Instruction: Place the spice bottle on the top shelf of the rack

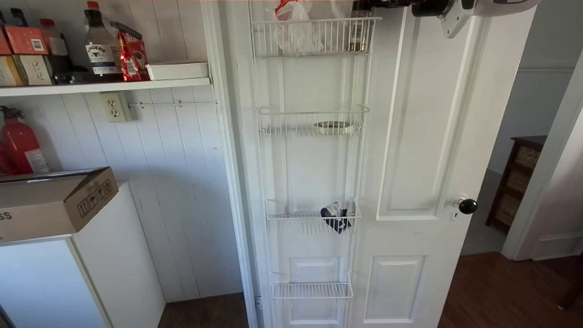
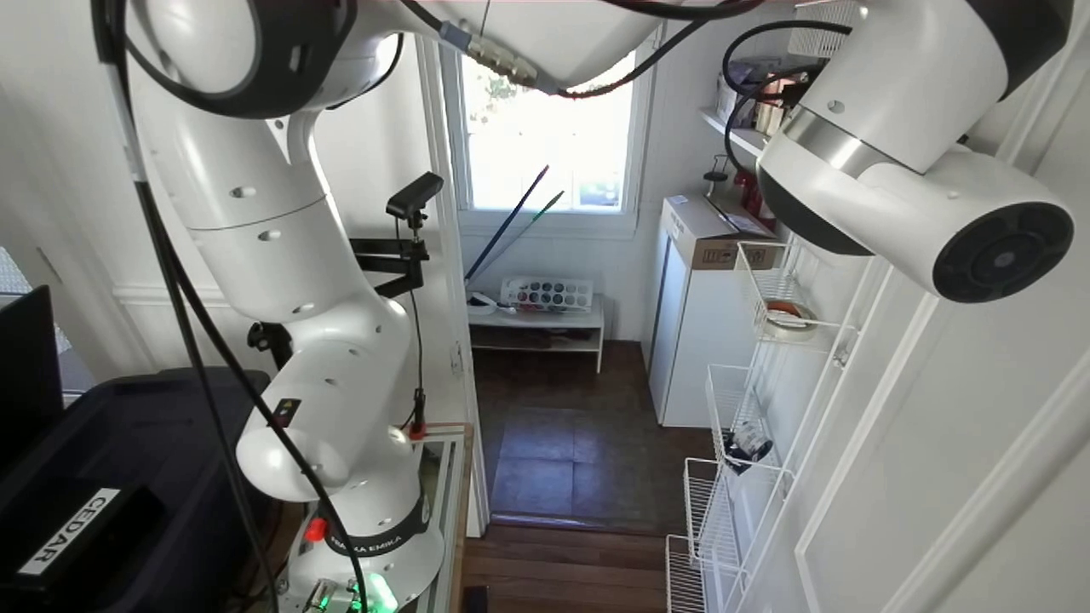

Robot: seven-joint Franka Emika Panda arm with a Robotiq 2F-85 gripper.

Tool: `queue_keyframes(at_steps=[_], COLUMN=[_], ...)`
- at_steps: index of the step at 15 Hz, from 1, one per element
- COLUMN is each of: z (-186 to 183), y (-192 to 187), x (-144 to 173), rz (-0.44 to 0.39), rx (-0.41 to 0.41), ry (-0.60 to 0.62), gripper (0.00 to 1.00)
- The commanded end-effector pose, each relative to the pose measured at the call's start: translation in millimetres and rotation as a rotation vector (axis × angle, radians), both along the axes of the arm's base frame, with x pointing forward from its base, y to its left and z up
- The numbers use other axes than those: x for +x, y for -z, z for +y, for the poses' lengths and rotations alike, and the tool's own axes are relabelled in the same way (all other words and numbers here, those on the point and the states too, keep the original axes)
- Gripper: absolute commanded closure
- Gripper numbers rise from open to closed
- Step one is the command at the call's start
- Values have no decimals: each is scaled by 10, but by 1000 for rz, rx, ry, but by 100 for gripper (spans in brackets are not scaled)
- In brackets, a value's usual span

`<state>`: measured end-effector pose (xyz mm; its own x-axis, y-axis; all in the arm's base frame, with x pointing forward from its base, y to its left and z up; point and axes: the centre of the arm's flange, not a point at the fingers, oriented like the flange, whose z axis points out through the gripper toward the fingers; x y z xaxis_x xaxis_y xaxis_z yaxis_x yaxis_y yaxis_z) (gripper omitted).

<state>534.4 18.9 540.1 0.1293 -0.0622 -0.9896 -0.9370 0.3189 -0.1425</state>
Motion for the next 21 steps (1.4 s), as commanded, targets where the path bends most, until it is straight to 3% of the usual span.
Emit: queue_keyframes(at_steps=[1, 11, 18, 21], z=[-150, -737, -1156, -1306], y=[-242, -573, -883, -984], x=[-49, -321, -672, -789], rz=[16, -103, -346, -478], rx=[-4, -164, -210, -193], ry=[-26, -59, -136, -178], gripper=[0, 0, 0, 0])
